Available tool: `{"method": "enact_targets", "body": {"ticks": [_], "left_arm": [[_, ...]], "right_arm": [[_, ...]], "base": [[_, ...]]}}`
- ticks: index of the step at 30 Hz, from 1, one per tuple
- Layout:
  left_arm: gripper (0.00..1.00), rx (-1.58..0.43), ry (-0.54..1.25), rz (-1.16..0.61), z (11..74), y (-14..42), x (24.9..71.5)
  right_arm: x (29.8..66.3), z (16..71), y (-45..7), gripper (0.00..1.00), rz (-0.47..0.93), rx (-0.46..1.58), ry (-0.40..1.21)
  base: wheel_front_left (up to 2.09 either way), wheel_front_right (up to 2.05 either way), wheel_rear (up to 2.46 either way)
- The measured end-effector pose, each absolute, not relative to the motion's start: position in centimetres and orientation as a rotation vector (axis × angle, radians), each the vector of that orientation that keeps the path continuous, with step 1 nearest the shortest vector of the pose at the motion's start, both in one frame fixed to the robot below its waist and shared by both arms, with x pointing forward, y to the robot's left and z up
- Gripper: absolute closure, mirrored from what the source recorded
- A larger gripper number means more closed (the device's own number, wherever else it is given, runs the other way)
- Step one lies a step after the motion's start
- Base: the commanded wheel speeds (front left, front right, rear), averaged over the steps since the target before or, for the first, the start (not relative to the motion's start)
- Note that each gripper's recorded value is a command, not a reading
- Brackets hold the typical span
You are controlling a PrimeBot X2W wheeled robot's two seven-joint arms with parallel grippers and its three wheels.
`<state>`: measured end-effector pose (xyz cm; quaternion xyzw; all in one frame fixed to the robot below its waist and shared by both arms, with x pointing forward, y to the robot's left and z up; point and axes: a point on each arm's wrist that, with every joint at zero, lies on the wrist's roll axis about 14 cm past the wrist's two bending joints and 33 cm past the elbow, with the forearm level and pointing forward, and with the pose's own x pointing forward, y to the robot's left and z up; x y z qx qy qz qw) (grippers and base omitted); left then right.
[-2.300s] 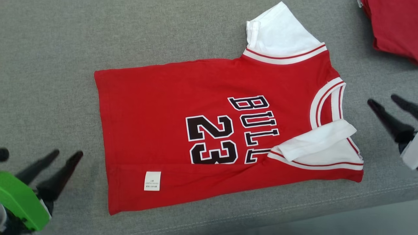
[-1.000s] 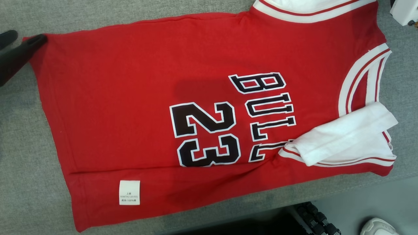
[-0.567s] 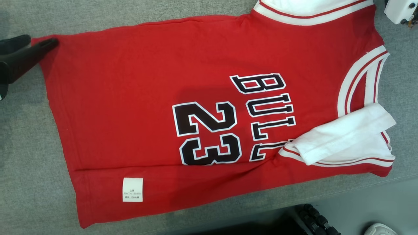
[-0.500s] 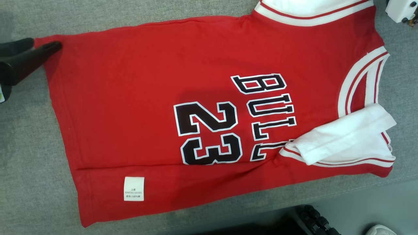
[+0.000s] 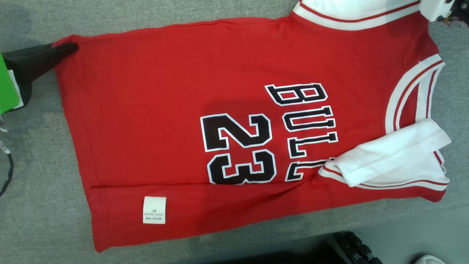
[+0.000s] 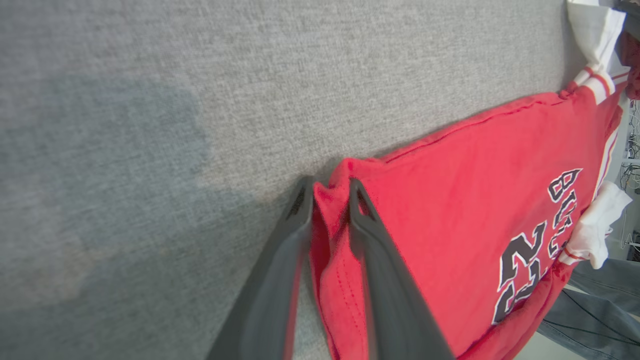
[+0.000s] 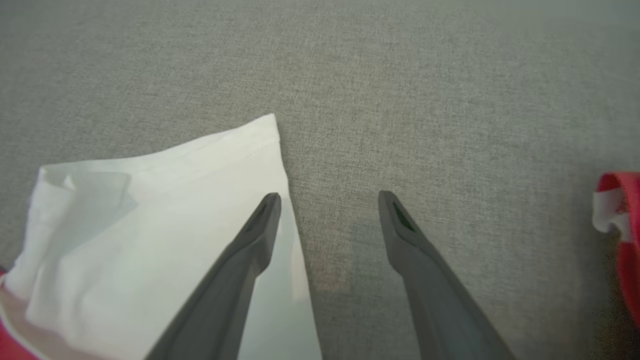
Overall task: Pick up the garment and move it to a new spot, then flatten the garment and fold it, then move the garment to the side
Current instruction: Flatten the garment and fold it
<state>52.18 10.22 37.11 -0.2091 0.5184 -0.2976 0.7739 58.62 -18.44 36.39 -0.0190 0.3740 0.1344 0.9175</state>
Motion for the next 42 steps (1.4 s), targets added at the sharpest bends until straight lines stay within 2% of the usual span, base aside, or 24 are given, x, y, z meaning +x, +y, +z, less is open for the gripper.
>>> {"method": "enact_targets", "body": {"ticks": [18, 19, 21, 22, 25, 29, 31, 32, 33, 34, 42], "left_arm": [[1.0, -0.46, 1.143, -0.68, 37.1, 9.6, 50.9], [1.0, -0.46, 1.143, -0.676, 37.1, 9.7, 50.9], [1.0, -0.459, 1.143, -0.67, 37.0, 9.9, 51.0], [1.0, -0.459, 1.142, -0.674, 37.0, 9.9, 51.0], [1.0, -0.46, 1.144, -0.679, 37.0, 9.8, 50.9], [1.0, -0.453, 1.143, -0.676, 37.0, 9.8, 50.8], [1.0, -0.452, 1.141, -0.68, 37.1, 9.8, 50.8], [1.0, -0.453, 1.141, -0.68, 37.1, 9.8, 50.8], [1.0, -0.453, 1.141, -0.68, 37.1, 9.8, 50.8], [1.0, -0.453, 1.141, -0.68, 37.1, 9.8, 50.8], [1.0, -0.449, 1.123, -0.659, 36.8, 10.2, 51.4]], "right_arm": [[60.6, 35.1, -14.5, 0.0, 0.36, -0.059, 0.78], [60.8, 35.2, -14.1, 0.16, 0.368, -0.059, 0.776], [61.0, 35.1, -13.4, 0.38, 0.384, -0.063, 0.777], [60.9, 34.9, -13.1, 0.56, 0.39, -0.067, 0.782], [60.9, 34.8, -13.0, 0.6, 0.394, -0.08, 0.789], [60.9, 34.7, -13.3, 0.53, 0.388, -0.087, 0.799], [60.9, 34.7, -13.5, 0.54, 0.383, -0.091, 0.803], [61.0, 34.7, -13.6, 0.56, 0.38, -0.095, 0.805], [61.0, 34.6, -13.7, 0.68, 0.378, -0.1, 0.811], [61.1, 34.7, -13.8, 1.0, 0.375, -0.102, 0.813], [61.9, 35.1, -13.1, 1.0, 0.378, -0.062, 0.771]], "base": [[0.0, 0.0, 0.0], [0.0, 0.0, 0.0], [0.0, 0.0, 0.0], [0.0, 0.0, 0.0], [0.0, 0.0, 0.0], [0.0, 0.0, 0.0], [0.0, 0.0, 0.0], [0.0, 0.0, 0.0], [0.0, 0.0, 0.0], [0.0, 0.0, 0.0], [0.0, 0.0, 0.0]]}}
